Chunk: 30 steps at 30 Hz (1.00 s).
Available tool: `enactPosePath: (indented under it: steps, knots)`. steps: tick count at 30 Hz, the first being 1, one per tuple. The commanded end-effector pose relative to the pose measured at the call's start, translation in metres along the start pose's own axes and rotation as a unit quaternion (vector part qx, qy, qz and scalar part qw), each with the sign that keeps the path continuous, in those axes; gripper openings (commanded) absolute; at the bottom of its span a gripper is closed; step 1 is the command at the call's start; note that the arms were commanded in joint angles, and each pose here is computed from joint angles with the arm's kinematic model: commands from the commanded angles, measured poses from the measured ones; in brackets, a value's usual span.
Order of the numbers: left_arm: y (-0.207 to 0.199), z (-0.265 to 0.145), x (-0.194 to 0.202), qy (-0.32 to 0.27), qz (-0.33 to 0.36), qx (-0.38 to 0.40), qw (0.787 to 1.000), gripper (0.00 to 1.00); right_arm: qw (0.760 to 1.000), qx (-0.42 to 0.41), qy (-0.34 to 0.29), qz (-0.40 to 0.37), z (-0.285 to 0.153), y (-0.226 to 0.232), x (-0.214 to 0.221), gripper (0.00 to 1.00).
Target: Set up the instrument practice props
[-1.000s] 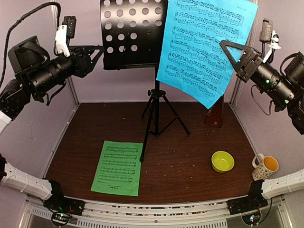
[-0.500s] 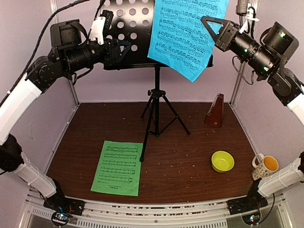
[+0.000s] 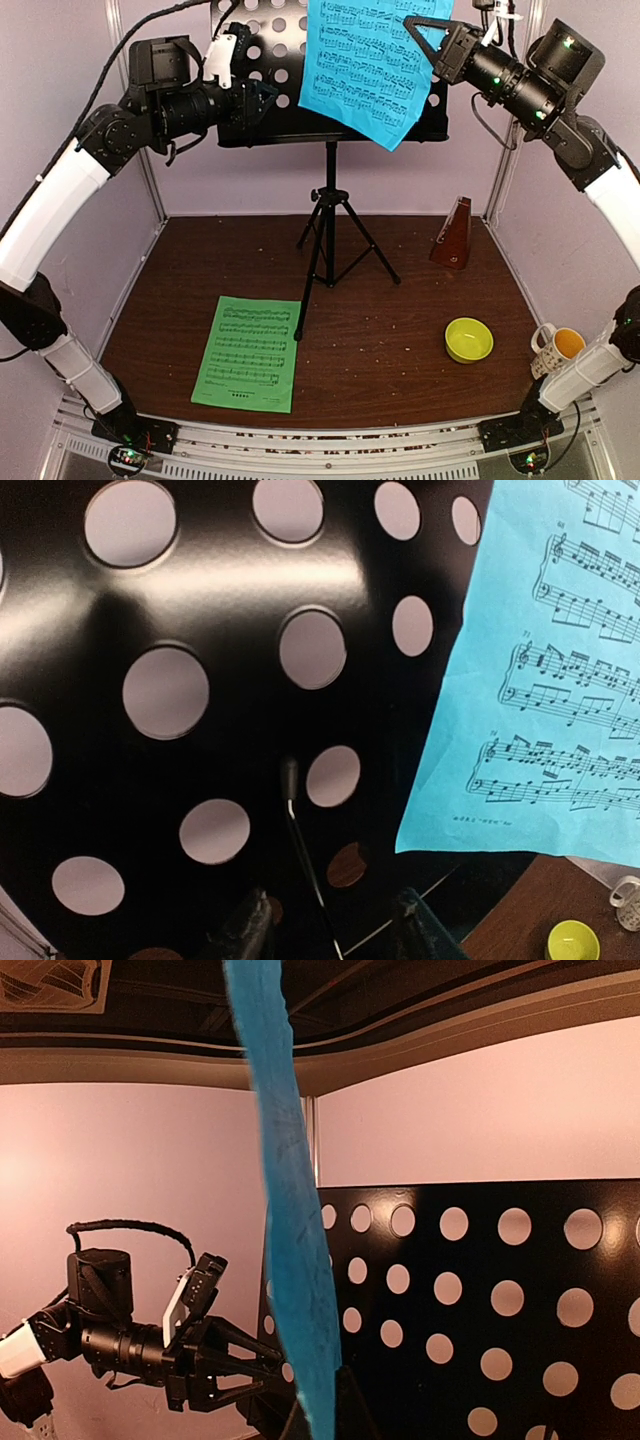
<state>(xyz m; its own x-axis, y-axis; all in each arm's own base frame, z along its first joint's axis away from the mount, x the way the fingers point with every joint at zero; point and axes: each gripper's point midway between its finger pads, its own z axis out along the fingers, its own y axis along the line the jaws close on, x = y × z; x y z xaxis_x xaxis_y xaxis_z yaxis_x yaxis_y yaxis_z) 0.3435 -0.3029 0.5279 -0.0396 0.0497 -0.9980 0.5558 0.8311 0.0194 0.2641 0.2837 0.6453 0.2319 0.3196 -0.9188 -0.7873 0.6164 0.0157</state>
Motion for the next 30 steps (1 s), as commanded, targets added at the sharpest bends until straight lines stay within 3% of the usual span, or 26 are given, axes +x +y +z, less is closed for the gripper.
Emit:
enactPosePath:
  steps: [1,14,24,30]
  knots:
    - [0.006,0.005,-0.006,-0.006,-0.001,-0.012,1.0,0.38,1.0,-0.006,-0.003,-0.015,0.004,-0.001,-0.005,0.0]
    - [0.007,0.0,-0.013,-0.035,-0.017,-0.013,0.999,0.0,0.999,0.007,0.008,-0.033,0.012,-0.013,0.004,0.0]
    - [-0.005,-0.021,-0.029,-0.123,-0.002,0.032,0.992,0.0,0.998,-0.003,0.022,-0.053,0.027,-0.014,0.018,0.0]
    - [-0.019,-0.024,-0.03,-0.129,0.021,0.072,0.989,0.0,0.994,-0.042,0.021,-0.098,0.04,-0.003,0.014,0.0]
